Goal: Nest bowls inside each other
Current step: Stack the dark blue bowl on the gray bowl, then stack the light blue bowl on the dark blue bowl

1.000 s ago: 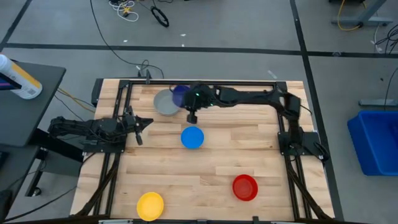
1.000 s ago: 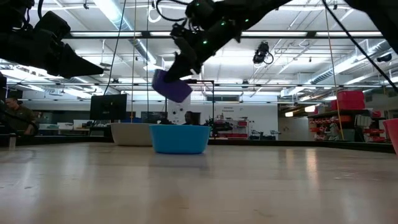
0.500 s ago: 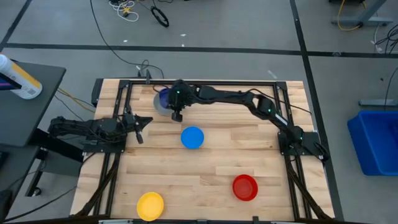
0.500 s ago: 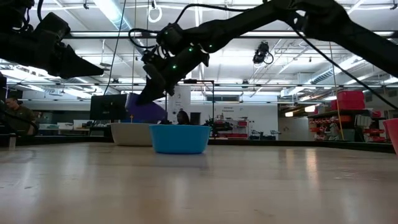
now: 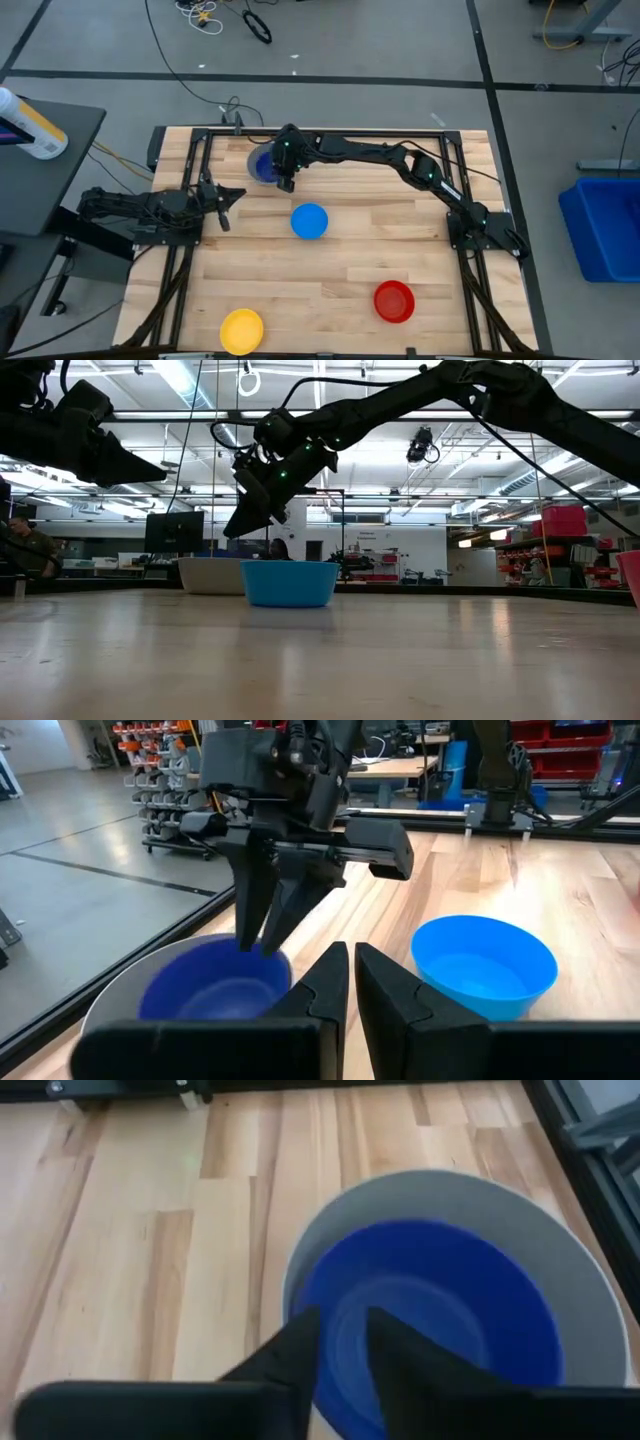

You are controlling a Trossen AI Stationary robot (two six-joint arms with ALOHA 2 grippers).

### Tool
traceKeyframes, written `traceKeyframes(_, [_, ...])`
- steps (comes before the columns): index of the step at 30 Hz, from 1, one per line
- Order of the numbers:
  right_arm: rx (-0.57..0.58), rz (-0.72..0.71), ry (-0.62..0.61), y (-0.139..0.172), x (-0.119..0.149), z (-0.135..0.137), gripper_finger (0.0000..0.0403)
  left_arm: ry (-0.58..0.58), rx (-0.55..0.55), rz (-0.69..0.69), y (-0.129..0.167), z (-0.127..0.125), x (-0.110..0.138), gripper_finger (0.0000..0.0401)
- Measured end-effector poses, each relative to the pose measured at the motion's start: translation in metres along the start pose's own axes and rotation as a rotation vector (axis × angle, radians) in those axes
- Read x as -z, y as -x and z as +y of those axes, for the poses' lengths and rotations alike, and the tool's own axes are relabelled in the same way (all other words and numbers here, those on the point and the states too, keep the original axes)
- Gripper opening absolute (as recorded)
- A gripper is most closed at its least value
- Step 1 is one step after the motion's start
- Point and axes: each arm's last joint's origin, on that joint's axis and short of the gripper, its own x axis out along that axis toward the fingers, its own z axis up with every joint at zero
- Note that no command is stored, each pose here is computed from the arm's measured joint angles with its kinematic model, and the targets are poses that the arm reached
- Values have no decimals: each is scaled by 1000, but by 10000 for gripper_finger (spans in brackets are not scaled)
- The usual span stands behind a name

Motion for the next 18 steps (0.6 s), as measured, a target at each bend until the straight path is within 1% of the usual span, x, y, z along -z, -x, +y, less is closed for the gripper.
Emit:
traceKeyframes(2, [15, -12, 0, 0, -1, 0, 138, 0, 0, 0, 0, 0, 0, 32])
traceKeyframes(4, [18, -21, 3, 0, -3, 1, 155, 0, 0, 0, 0, 0, 0, 32])
traceKeyframes(8, [9, -17, 4, -1, -4, 8, 167, 8, 1, -1, 0, 0, 0, 32])
traceKeyframes(10, [-7, -14, 18, -2, -5, 19, 165, 24, 6, -4, 0, 0, 0, 32])
traceKeyframes(13, [-40, 4, 60, -6, -7, 44, 162, 50, 70, -1, 0, -2, 0, 32])
traceKeyframes(15, [-23, 35, 105, -7, -7, 59, 163, 63, 106, -10, -3, -5, 0, 33])
traceKeyframes(18, [-32, 71, 154, 4, -11, 77, 166, 73, 117, -32, -8, -9, 3, 46])
